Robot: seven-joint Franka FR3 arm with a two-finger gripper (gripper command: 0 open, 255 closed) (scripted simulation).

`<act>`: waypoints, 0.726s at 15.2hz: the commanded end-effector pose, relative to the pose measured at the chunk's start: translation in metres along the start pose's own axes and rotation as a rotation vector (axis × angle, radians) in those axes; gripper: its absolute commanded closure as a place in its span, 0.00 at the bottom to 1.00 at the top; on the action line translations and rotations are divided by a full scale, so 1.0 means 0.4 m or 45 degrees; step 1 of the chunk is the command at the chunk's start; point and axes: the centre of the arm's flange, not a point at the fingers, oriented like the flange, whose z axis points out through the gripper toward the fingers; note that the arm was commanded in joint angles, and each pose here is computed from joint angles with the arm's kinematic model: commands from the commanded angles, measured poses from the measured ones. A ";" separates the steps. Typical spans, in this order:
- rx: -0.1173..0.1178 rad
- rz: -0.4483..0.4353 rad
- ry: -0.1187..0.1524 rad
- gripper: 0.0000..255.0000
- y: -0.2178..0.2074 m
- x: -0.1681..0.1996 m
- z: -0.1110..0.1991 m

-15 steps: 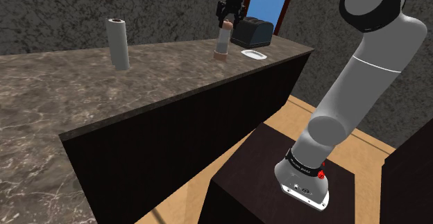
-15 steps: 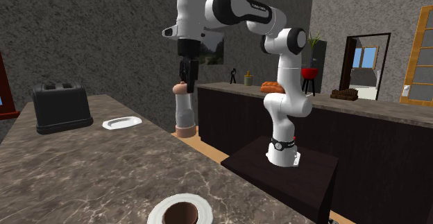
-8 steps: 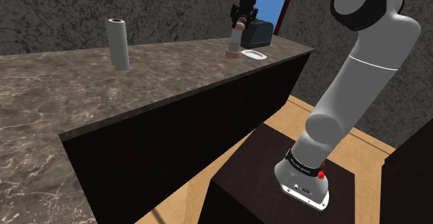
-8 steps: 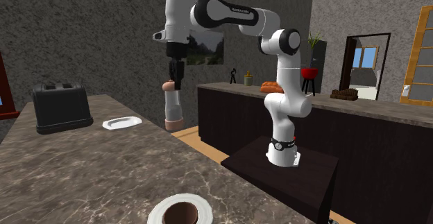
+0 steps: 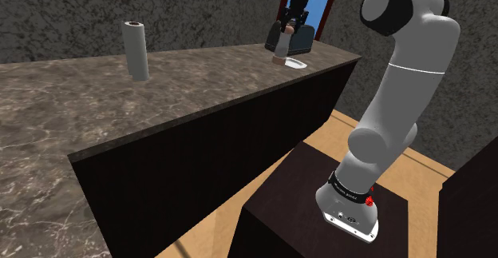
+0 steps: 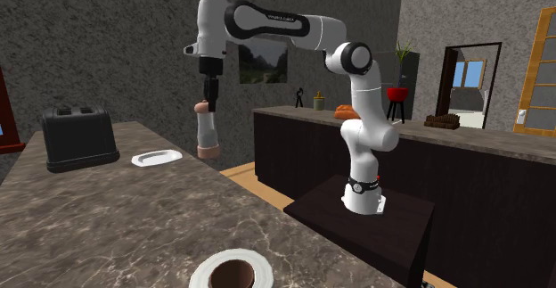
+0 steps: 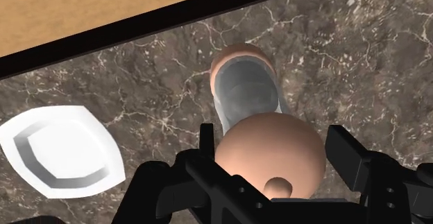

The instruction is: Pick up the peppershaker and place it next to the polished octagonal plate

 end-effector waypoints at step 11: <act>0.000 -0.002 0.000 1.00 0.257 0.058 0.056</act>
